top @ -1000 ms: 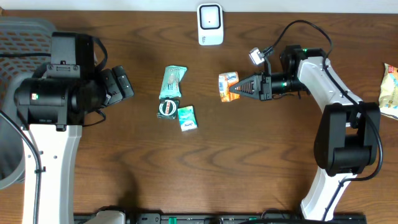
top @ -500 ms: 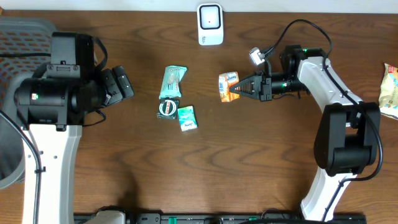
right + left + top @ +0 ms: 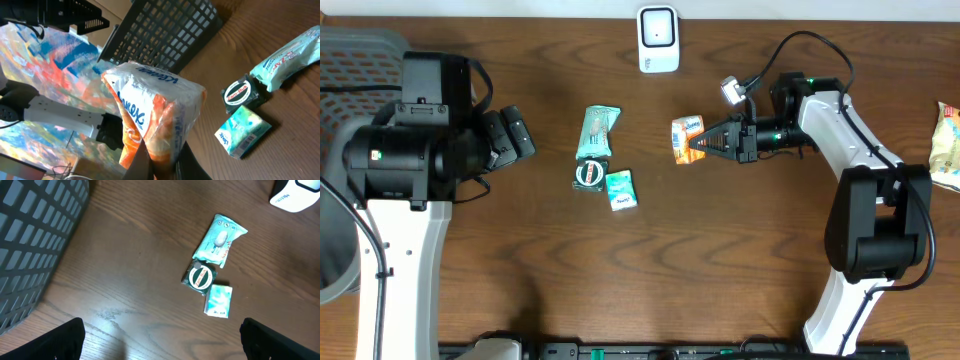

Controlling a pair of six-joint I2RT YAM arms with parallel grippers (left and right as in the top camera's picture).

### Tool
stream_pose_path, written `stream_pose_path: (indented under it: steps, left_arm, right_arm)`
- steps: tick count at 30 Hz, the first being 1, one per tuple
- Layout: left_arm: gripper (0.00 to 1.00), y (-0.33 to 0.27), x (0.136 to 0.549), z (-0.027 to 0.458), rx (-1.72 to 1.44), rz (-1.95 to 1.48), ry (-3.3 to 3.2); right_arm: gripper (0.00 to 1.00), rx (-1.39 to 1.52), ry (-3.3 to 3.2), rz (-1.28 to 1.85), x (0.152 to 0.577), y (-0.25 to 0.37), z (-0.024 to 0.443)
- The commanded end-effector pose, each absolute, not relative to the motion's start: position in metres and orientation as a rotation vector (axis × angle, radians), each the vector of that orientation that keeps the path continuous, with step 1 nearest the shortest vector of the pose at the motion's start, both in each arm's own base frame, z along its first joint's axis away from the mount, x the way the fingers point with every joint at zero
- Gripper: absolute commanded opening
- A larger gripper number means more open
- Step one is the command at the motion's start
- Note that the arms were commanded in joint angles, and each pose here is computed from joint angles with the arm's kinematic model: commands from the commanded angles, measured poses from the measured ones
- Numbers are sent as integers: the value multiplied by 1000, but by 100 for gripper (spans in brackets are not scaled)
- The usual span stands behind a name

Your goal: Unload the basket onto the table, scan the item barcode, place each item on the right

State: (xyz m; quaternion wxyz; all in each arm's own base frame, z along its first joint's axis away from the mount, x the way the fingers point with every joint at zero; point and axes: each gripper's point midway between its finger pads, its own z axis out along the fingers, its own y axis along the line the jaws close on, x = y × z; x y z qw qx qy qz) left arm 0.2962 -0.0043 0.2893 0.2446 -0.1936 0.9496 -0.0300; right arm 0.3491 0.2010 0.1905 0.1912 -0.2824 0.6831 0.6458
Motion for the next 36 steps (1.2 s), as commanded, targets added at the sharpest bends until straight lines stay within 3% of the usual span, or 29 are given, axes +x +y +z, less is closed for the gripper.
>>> stream_pose_path:
  steps: [1,9,14,17,21,24,29,36]
  left_arm:
    - [98,-1,295,291,-552,-69,2583]
    - [98,-1,295,291,-551,-70,2582]
    - [97,-1,295,291,-551,-70,2583]
    - [97,-1,295,291,-551,-70,2583]
    - [98,-1,295,291,-551,-70,2583]
    - [98,-1,295,291,-551,-70,2582]
    - [98,-1,295,291,-552,-69,2583]
    - [98,-1,295,291,-551,-70,2583]
  right_arm:
    - [1,-838,1880,1792,346,204,200]
    - [2,-876,1916,1748,345,204,191]
    - [1,-879,2254,1588,350,205,149]
    - [1,-638,2710,1180,371,194,96]
    - [1,-408,2918,586,397,164,64]
    - [1,-367,2893,179,420,138,69]
    - [1,-360,2614,-472,471,102,117]
    - [1,-425,2317,-478,518,145,158]
